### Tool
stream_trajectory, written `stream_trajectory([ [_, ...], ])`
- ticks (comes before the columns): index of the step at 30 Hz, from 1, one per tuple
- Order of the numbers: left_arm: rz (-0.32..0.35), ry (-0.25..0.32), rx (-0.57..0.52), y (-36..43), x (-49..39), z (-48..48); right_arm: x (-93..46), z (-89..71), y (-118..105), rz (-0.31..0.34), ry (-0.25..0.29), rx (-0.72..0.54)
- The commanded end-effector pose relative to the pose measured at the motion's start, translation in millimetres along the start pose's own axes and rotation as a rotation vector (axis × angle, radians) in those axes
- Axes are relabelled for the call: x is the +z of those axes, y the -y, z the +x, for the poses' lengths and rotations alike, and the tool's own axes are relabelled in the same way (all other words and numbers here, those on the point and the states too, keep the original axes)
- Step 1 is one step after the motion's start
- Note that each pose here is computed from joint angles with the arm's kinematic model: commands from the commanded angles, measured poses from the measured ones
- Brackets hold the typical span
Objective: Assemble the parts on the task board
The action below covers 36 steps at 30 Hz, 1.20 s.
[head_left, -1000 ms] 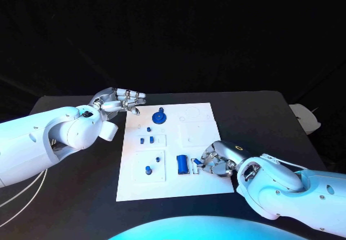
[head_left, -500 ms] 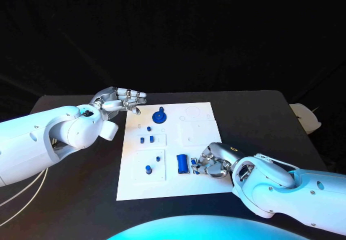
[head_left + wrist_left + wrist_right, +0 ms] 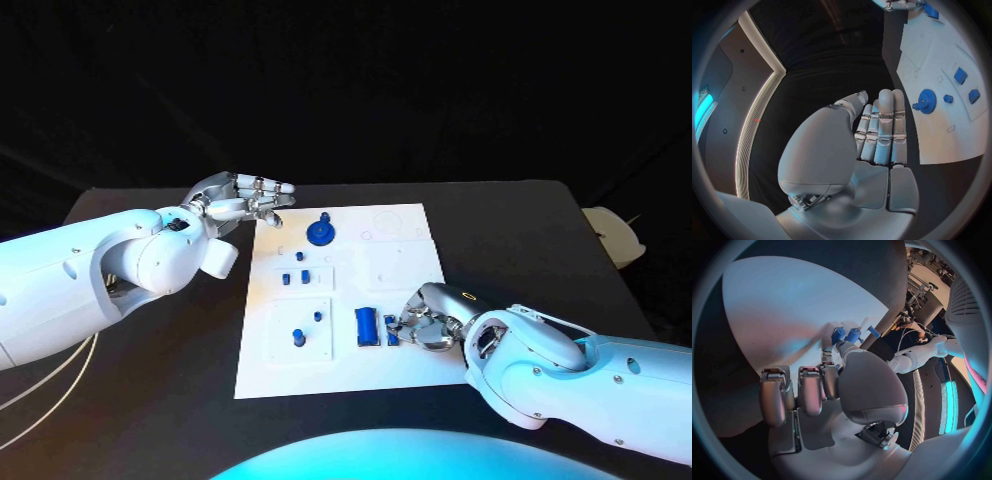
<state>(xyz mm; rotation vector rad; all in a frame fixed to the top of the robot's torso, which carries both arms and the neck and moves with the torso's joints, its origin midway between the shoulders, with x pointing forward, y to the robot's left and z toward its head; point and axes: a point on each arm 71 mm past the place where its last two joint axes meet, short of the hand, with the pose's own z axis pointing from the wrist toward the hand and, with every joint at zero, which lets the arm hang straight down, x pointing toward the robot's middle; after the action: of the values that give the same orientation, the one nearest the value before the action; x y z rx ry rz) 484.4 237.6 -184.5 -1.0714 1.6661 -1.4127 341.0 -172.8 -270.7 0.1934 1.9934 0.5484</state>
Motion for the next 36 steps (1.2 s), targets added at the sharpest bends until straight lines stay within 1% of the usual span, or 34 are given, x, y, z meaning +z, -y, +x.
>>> stream_trajectory([
  [1, 0.006, -0.022, -0.002, 0.8, 0.2, 2.2, 0.5, 1.5, -0.2, 0.001, -0.010, -0.017],
  [5, 0.005, -0.021, -0.002, 0.7, 0.0, 1.8, 0.6, 1.4, -1.0, -0.003, -0.006, -0.019],
  [10, 0.004, -0.020, -0.002, 0.6, -0.1, 1.5, -1.4, -0.2, -4.0, -0.020, 0.017, -0.012],
  [16, 0.004, -0.019, -0.001, 0.5, -0.3, 0.6, -9.8, -3.7, -7.1, -0.053, 0.039, 0.007],
  [19, 0.003, -0.018, -0.001, 0.5, -0.4, 0.3, -13.2, -4.7, -5.8, -0.055, 0.035, 0.007],
  [28, 0.002, -0.016, -0.001, 0.3, -0.5, -0.5, -22.6, -6.6, 2.6, -0.040, -0.003, 0.005],
  [31, 0.002, -0.015, -0.001, 0.2, -0.4, -0.6, -23.7, -5.9, 4.7, -0.035, -0.020, -0.002],
  [36, 0.002, -0.016, -0.001, 0.0, -0.3, -0.4, -23.6, -4.3, 5.0, -0.037, -0.029, -0.001],
])
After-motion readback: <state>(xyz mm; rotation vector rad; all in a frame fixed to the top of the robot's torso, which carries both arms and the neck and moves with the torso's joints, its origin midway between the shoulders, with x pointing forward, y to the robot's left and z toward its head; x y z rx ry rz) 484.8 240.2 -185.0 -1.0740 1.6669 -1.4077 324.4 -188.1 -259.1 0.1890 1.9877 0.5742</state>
